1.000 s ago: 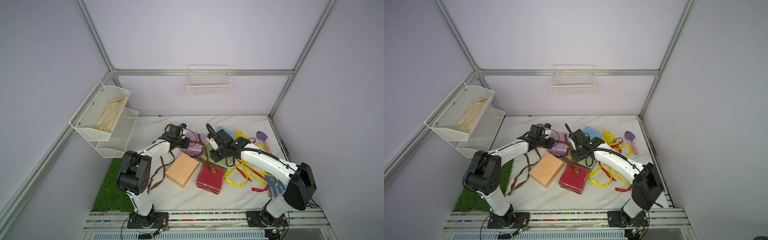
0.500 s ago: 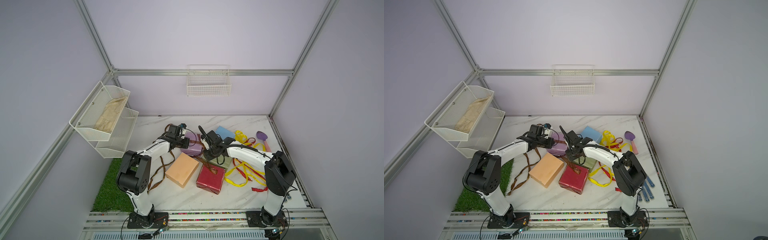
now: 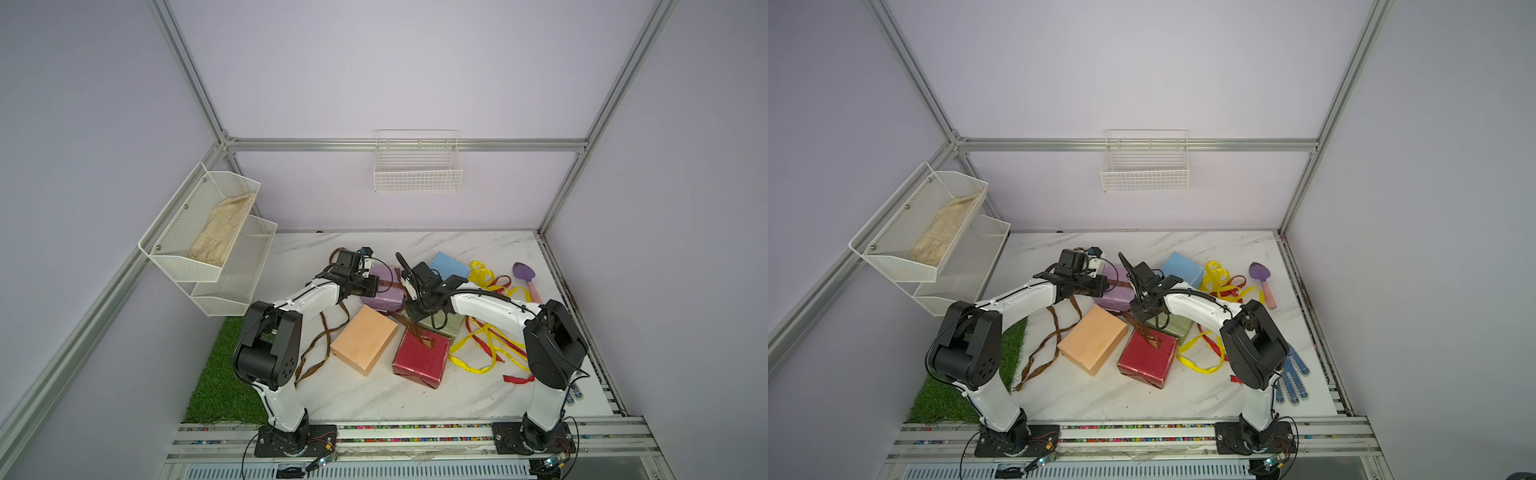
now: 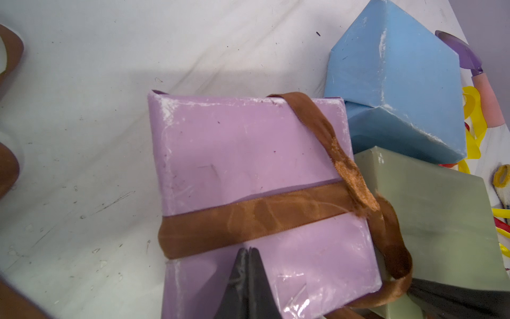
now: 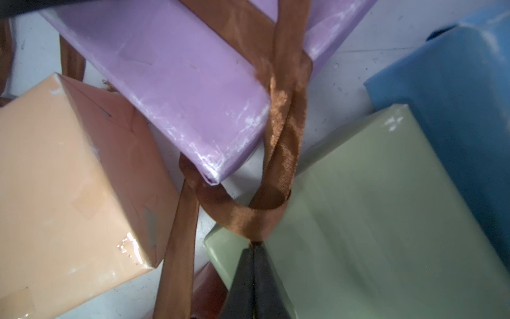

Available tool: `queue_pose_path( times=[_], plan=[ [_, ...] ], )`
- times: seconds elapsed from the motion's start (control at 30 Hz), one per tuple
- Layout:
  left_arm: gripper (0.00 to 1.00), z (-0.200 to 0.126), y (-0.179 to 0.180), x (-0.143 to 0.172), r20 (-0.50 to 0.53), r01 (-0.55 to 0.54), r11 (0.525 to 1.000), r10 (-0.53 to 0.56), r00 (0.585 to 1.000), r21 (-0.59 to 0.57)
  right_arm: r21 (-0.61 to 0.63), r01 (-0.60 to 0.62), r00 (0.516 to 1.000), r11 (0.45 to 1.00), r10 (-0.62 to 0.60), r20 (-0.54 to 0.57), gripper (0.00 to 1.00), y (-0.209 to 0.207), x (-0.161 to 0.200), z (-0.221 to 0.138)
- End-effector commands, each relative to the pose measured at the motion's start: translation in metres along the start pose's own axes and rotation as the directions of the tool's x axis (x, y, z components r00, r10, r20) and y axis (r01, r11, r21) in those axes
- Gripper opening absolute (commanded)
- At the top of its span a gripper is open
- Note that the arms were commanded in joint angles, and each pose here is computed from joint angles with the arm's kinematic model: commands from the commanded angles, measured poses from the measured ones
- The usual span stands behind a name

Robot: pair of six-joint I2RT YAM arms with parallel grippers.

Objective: Untie the ribbon bows on the gift boxes
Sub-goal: Untie the ribbon from the gift box.

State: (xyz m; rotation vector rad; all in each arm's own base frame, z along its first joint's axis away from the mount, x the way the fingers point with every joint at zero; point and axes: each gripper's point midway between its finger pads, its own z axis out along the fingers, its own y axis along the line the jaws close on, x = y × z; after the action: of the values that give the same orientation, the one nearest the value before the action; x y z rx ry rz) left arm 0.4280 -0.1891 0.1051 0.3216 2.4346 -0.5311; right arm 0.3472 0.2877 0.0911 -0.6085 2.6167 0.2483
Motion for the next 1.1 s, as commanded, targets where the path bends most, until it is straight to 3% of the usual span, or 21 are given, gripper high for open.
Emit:
queue_pose_path(
  times=[0.0,0.13,0.37,0.63,0.73,0.77,0.87,0.97,1.07],
  plan=[
    [0.02,0.005,0.004,0.014,-0.068,0.028,1.000,-0.029,0.997,-0.007,-0.014,-0.024,0.999,1.000,0.025,0.036,0.00,-0.001,-0.006,-0.019],
    [0.02,0.004,0.005,0.013,-0.064,0.028,1.000,-0.029,0.998,-0.011,-0.067,-0.001,0.998,0.998,0.005,0.060,0.00,0.006,-0.006,-0.051],
    [0.02,0.004,0.005,0.010,-0.061,0.025,1.000,-0.026,0.998,-0.013,-0.390,0.144,0.989,0.909,-0.114,0.097,0.00,0.059,0.008,-0.118],
    [0.02,0.006,0.005,0.009,-0.064,0.025,1.000,-0.026,0.998,-0.012,-0.550,0.210,0.977,0.808,-0.151,0.151,0.00,0.085,0.017,-0.160],
    [0.02,0.004,0.004,0.007,-0.060,0.024,1.000,-0.025,0.998,-0.011,-0.553,0.215,0.974,0.805,-0.135,0.182,0.00,0.087,0.010,-0.165],
    [0.02,0.003,0.004,0.006,-0.058,0.025,1.000,-0.025,0.998,-0.010,-0.532,0.211,0.974,0.820,-0.131,0.183,0.04,0.083,0.007,-0.162],
    [0.02,-0.004,-0.002,-0.002,-0.037,0.019,1.000,-0.019,0.999,0.006,-0.469,0.191,0.980,0.862,-0.139,0.144,0.33,0.074,0.004,-0.142],
    [0.02,-0.018,-0.009,-0.013,-0.002,0.008,1.000,-0.008,1.000,0.024,-0.439,0.180,0.983,0.881,-0.146,0.109,0.40,0.070,0.002,-0.124],
    [0.03,-0.035,-0.018,-0.026,0.040,-0.010,0.999,0.008,0.999,0.045,-0.425,0.197,0.980,0.883,-0.164,0.115,0.42,0.069,-0.003,-0.113]
  ],
)
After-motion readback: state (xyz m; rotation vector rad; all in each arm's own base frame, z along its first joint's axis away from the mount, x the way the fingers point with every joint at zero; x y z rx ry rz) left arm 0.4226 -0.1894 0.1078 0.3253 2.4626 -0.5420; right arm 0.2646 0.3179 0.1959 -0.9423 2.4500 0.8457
